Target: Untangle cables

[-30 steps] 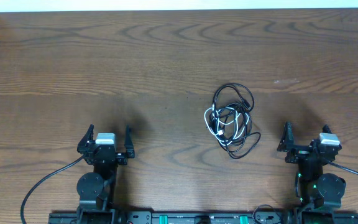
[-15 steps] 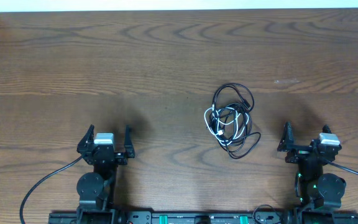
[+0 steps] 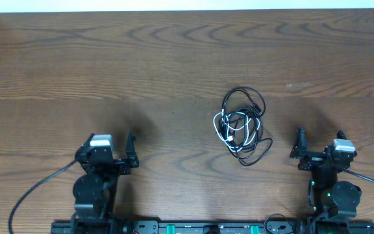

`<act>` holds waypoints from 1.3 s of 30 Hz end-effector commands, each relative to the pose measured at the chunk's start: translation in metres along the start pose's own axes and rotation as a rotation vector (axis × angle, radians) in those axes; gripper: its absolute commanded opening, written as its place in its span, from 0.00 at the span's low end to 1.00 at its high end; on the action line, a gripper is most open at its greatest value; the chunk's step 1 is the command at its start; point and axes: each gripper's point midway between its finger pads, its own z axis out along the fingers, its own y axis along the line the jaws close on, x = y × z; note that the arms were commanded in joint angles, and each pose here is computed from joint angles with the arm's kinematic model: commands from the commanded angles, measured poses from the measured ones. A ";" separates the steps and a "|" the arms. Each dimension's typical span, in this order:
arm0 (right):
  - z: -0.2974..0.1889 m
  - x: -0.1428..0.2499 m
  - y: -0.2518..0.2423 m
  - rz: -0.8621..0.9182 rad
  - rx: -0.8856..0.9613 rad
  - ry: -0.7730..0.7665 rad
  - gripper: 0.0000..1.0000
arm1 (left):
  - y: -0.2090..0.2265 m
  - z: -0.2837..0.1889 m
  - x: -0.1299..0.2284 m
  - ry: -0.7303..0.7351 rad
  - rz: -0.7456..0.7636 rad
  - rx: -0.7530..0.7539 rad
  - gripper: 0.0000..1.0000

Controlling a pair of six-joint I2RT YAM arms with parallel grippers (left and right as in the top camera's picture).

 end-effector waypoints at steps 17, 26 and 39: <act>0.000 0.001 -0.002 0.012 0.013 0.000 0.99 | -0.001 0.020 -0.016 0.406 -0.010 -0.030 0.94; 0.000 0.001 -0.002 0.012 0.013 0.000 0.99 | -0.002 0.027 -0.012 0.564 -0.001 -0.036 0.94; 0.000 0.001 -0.002 0.012 0.013 0.000 0.99 | -0.007 0.037 -0.017 0.742 -0.027 -0.037 0.94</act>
